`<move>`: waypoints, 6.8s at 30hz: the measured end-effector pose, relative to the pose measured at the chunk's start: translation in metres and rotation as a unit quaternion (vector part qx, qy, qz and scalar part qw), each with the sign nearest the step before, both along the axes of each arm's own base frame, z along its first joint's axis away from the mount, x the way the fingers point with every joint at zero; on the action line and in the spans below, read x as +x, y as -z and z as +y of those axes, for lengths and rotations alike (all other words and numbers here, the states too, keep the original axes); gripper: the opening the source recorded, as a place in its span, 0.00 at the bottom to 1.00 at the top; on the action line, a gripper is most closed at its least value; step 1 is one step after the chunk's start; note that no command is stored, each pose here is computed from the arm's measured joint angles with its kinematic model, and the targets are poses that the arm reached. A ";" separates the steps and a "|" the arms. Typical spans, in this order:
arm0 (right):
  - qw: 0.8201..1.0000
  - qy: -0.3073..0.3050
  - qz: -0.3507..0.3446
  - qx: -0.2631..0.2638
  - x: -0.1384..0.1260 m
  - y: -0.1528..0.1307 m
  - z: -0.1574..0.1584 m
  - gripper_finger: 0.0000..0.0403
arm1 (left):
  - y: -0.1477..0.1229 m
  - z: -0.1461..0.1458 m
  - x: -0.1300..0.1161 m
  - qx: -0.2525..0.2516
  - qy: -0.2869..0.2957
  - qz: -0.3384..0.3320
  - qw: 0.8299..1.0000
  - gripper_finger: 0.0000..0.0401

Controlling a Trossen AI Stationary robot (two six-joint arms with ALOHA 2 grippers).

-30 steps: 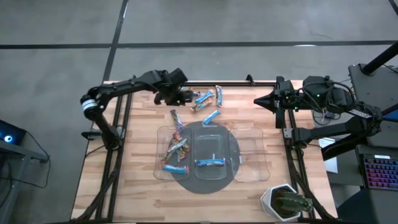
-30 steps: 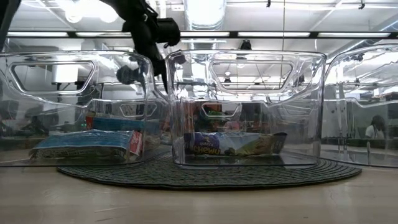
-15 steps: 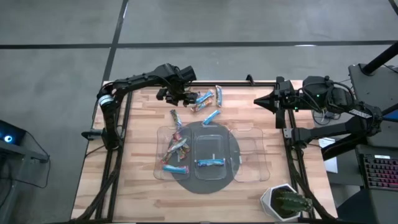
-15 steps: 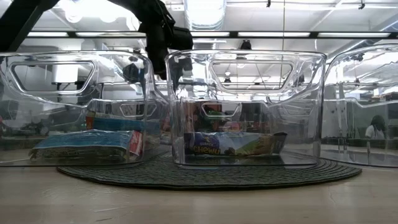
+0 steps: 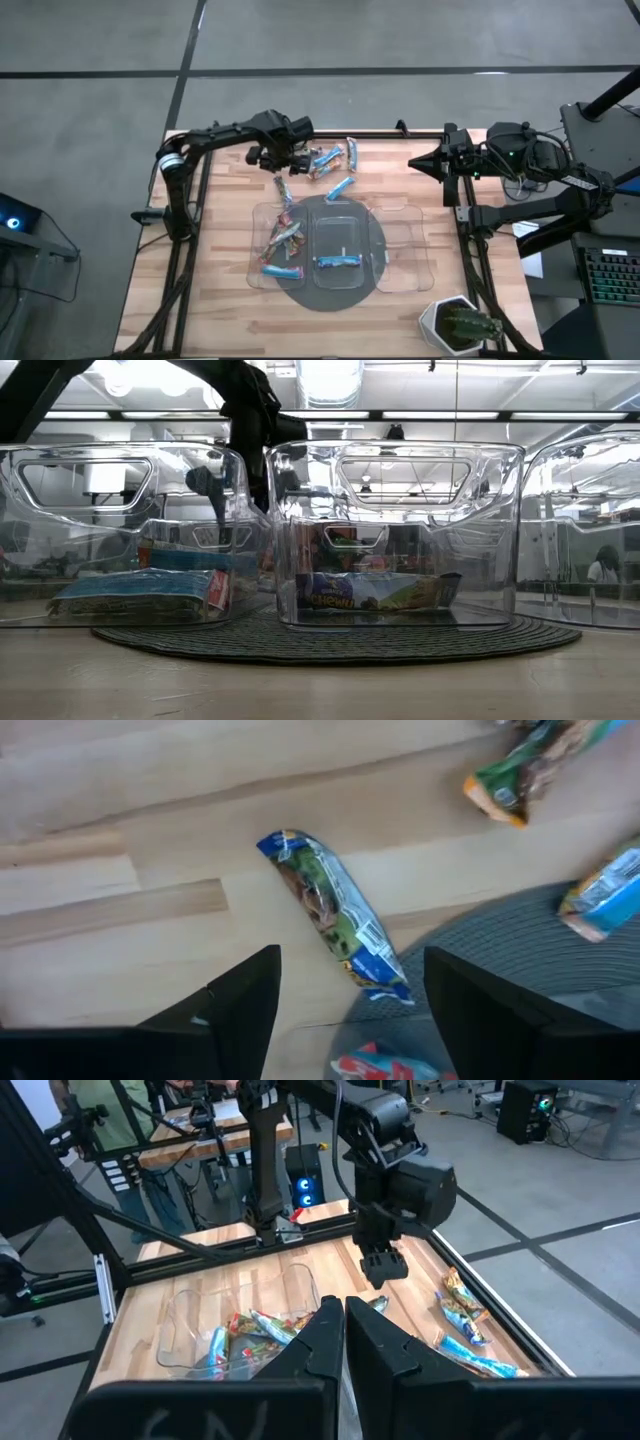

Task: Pick and place Granola Bars by type
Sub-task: Put the blue granola bar into the middle transparent bin

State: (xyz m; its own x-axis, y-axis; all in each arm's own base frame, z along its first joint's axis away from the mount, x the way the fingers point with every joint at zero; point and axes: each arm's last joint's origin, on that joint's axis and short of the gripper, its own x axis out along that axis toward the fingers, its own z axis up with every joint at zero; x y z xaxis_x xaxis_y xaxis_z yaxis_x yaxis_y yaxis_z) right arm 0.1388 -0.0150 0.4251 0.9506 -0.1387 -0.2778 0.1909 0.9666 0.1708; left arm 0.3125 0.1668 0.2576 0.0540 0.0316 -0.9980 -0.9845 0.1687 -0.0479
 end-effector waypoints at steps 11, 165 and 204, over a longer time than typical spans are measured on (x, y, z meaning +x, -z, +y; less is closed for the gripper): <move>1.000 0.000 0.000 0.000 0.000 0.000 0.000 0.02 | 0.047 -0.007 -0.002 -0.005 -0.045 -0.002 0.999 0.57; 1.000 0.005 -0.003 -0.005 0.001 -0.001 -0.001 0.02 | -0.119 -0.155 0.075 0.107 0.540 -0.256 0.795 0.16; 1.000 0.017 -0.003 -0.006 0.001 -0.001 -0.001 0.02 | -0.034 -0.164 0.099 0.105 0.606 -0.279 0.737 0.31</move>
State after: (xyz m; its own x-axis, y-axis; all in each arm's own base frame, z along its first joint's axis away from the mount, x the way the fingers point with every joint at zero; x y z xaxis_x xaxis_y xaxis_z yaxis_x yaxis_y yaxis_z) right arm 0.1394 -0.0161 0.4258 0.9469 -0.1735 -0.2706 0.2219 0.9619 0.1597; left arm 0.4110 0.0025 0.2913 0.5701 -0.2269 -0.7897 0.0592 0.9700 -0.2360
